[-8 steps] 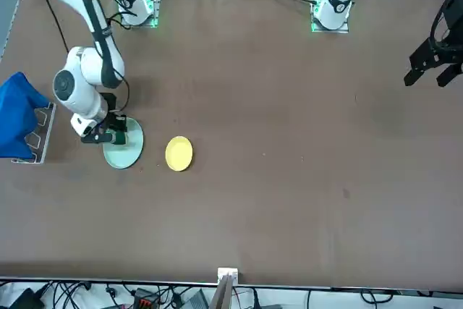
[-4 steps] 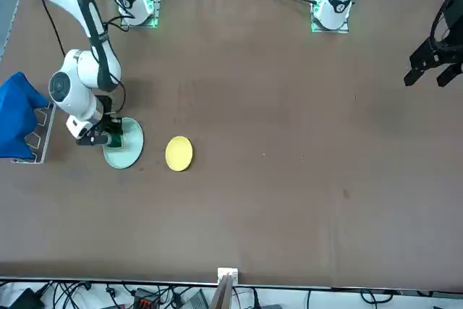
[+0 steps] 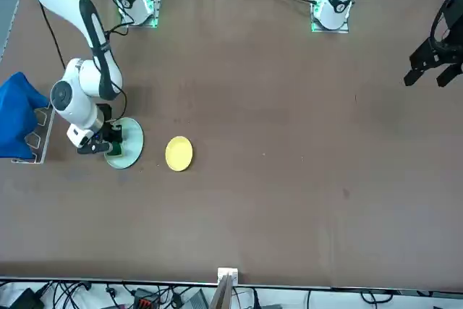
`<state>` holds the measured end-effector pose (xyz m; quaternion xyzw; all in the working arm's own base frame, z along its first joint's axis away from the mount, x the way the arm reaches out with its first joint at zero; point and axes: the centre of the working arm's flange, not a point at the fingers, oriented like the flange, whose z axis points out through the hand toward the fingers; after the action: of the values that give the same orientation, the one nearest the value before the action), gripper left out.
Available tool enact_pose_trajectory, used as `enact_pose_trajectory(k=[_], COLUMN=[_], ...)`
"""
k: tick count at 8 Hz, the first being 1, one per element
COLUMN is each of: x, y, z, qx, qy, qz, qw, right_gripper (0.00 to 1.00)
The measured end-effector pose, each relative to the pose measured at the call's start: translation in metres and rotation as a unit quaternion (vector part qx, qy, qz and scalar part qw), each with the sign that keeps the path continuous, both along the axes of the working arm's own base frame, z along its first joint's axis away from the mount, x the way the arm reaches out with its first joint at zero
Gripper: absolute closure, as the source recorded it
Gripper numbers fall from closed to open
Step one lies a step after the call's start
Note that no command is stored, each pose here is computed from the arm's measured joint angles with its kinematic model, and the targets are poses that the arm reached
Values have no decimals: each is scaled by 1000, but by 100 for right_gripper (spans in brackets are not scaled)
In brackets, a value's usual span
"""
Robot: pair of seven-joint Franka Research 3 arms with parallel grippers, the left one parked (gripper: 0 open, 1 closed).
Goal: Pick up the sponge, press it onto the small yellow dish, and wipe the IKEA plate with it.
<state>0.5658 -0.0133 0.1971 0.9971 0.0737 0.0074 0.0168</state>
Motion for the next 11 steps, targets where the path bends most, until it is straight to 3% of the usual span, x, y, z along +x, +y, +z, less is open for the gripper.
enact_pose_trajectory(k=[5,11], x=[15,20], y=[5,96], z=[-2,-2], qx=[-1,15], qy=[-7,-14], qz=[13,-16], qw=[1000,1000], right_gripper=[79,80])
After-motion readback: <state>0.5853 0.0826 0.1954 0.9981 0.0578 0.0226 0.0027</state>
